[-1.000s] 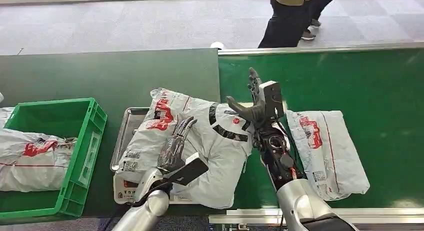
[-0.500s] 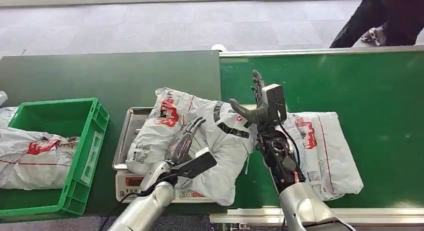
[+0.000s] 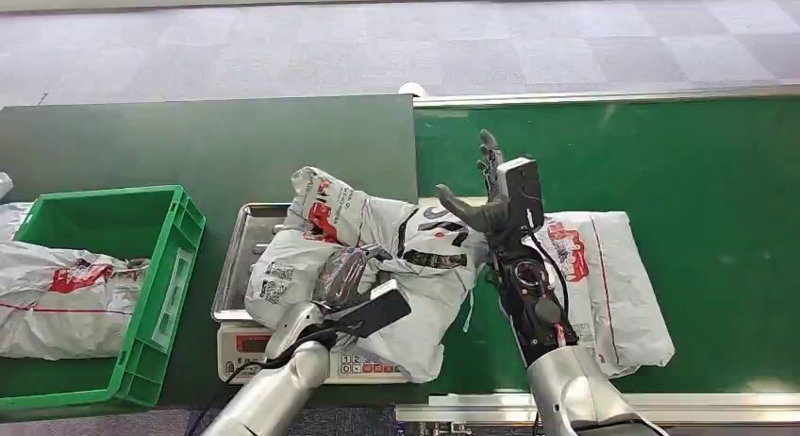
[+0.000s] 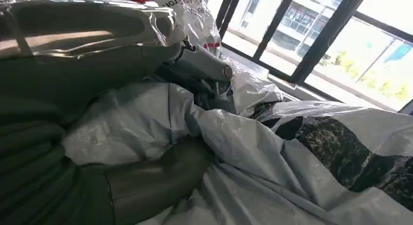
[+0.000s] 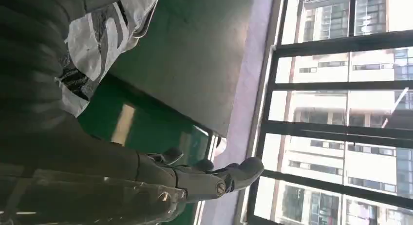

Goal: Moved the parcel from conveyor to table for the left to box.

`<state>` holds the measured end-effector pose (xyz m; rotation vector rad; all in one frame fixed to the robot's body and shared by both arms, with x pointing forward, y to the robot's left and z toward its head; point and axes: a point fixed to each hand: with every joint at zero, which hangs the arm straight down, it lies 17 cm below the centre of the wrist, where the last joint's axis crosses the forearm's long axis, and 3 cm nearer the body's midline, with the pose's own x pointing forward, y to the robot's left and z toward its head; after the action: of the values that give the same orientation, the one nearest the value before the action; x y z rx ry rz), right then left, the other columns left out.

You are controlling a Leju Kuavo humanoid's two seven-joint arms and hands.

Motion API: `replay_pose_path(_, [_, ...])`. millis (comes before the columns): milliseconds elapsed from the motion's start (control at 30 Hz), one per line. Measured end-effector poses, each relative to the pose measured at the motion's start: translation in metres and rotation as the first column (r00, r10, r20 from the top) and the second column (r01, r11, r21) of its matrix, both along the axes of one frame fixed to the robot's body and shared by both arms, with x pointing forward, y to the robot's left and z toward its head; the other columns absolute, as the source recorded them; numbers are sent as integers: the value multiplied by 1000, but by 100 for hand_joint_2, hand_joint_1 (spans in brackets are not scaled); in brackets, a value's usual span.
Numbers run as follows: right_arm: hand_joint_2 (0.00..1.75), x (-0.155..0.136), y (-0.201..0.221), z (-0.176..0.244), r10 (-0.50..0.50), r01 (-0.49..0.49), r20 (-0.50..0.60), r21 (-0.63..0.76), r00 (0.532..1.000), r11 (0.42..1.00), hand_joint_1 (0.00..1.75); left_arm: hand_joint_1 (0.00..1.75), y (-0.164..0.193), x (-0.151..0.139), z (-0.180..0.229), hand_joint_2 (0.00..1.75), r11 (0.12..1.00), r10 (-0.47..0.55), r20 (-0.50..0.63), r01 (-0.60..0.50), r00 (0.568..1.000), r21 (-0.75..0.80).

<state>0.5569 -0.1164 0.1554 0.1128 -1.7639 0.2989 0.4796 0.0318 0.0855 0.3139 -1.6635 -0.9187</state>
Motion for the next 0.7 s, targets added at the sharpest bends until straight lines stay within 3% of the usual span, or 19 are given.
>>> replay_pose_path(533, [175, -1, -2, -2, -4, 4, -4, 3, 1000, 1000, 0, 175, -2, 0, 3, 175, 1000, -5, 14, 5, 1000, -5])
replay_pose_path(700, [175, -1, 0, -2, 6, -6, -5, 2, 1000, 1000, 0, 175, 1, -4, 28, 175, 994, 9, 136, 6, 991, -107])
